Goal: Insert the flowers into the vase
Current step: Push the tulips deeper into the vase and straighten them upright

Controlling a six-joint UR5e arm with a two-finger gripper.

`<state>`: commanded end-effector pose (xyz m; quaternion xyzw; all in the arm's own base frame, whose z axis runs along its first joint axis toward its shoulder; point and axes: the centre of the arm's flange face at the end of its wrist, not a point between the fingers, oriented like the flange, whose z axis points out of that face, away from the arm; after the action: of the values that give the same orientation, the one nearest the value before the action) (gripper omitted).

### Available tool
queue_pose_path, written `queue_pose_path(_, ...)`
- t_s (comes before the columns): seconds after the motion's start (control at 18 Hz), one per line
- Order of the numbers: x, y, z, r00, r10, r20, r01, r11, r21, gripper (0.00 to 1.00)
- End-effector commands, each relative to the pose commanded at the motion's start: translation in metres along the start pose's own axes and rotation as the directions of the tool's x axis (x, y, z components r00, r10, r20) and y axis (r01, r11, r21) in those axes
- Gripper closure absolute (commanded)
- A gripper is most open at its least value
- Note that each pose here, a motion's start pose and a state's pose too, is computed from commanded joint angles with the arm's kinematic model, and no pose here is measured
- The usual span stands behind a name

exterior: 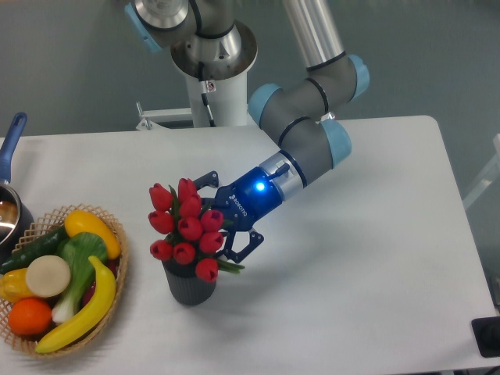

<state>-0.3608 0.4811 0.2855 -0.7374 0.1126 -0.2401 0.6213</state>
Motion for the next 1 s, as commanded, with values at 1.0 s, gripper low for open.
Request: queue_pose_path(1.0, 0.006, -0.009, -0.003, 0.999, 0.041, 0.034, -0.038, 0.996, -0.086, 0.00)
